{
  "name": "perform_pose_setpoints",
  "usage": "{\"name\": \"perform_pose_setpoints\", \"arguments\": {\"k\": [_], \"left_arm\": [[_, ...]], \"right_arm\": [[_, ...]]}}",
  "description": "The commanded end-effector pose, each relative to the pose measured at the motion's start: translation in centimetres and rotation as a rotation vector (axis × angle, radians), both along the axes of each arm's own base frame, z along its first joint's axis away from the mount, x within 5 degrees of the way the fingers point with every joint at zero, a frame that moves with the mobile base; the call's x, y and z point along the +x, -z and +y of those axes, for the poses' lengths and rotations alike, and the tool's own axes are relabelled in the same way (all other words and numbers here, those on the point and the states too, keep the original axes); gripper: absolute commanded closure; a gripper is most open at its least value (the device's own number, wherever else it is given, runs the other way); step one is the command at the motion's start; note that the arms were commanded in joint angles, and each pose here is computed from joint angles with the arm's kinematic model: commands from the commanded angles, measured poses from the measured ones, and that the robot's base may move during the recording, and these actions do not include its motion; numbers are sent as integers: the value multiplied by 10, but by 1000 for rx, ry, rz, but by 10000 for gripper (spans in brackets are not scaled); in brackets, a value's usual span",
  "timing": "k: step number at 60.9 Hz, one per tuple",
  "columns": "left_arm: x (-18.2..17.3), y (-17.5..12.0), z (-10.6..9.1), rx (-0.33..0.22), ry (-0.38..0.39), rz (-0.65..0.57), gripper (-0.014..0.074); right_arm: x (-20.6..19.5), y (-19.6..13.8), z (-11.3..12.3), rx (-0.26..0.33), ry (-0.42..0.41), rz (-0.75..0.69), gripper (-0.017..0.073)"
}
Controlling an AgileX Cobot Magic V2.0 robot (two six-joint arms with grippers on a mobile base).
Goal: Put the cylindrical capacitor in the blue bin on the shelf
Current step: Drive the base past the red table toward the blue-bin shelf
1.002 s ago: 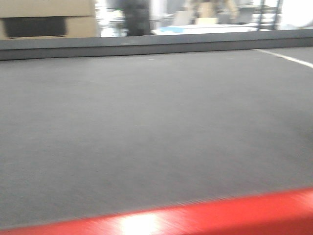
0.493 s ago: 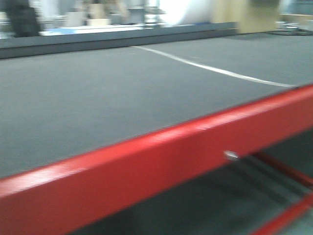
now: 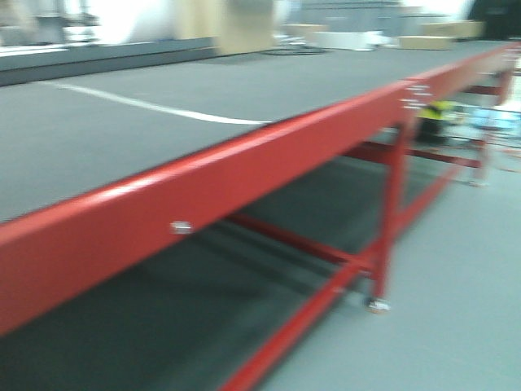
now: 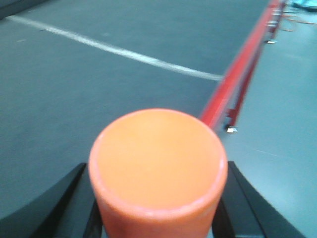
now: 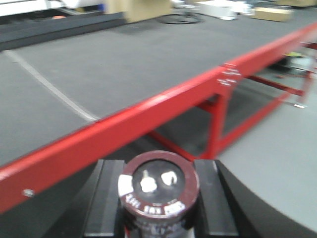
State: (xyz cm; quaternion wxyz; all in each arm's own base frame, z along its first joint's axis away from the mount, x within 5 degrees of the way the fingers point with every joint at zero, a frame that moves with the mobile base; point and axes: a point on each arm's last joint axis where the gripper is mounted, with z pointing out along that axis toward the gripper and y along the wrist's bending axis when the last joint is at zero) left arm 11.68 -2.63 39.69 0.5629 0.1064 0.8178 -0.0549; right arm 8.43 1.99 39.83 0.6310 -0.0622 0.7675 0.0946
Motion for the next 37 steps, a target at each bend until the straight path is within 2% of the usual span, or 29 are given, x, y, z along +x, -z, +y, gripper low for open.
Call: {"name": "perform_pose_setpoints", "arguments": {"k": [1, 37], "left_arm": [[0, -2, -1, -10, 7, -26, 704], [0, -2, -1, -10, 7, -26, 704]], "right_arm": [[-1, -2, 0, 4, 3, -27, 708], [-1, -2, 0, 4, 3, -27, 708]]}}
